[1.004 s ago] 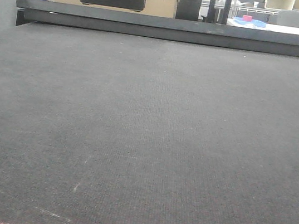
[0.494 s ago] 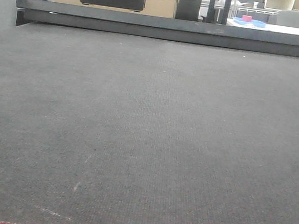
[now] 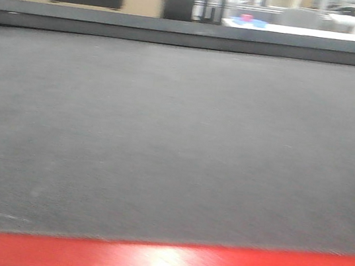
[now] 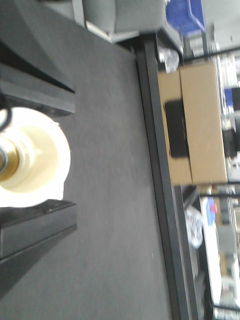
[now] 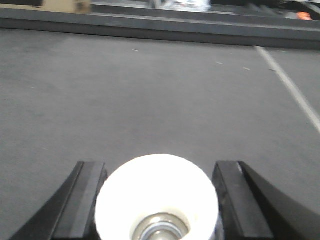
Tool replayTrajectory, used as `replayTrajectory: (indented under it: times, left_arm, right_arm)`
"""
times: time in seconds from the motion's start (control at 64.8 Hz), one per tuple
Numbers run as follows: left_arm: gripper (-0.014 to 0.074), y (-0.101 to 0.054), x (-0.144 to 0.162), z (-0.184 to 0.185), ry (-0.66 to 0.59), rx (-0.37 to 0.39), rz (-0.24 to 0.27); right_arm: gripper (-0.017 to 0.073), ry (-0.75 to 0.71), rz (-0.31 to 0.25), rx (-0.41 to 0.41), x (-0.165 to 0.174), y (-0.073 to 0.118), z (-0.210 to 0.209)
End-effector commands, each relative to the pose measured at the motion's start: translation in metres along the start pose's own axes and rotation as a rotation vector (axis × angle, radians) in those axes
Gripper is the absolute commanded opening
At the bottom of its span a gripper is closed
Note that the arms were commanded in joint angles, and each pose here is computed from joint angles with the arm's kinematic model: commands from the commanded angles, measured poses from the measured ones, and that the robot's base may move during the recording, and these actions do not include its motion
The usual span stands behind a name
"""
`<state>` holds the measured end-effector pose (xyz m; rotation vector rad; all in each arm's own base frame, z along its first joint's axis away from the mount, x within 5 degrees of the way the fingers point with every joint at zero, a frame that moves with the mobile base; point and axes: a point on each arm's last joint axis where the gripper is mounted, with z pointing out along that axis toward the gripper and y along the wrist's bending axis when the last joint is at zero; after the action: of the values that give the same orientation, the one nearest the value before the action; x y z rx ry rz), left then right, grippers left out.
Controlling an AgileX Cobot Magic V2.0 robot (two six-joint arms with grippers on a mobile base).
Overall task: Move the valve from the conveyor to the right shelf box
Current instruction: 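Drive the base away from the conveyor holding both valves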
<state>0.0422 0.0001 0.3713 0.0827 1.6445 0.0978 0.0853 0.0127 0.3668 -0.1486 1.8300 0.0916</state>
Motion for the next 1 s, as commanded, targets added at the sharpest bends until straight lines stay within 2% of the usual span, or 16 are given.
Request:
replayTrajectory:
  times: [0.0,0.988]
  left_arm:
    - [-0.0111,0.0005,-0.0077,-0.0028,-0.073,0.000,-0.010]
    - [-0.0111,0.0005,-0.0077,-0.0028,-0.073,0.000,-0.010]
  right_arm:
    - [-0.0153,-0.107,-0.013,0.017,-0.0127,-0.0013,-0.0054]
    - [-0.0153,-0.109,-0.013,0.017,-0.0129,-0.0013,-0.0055]
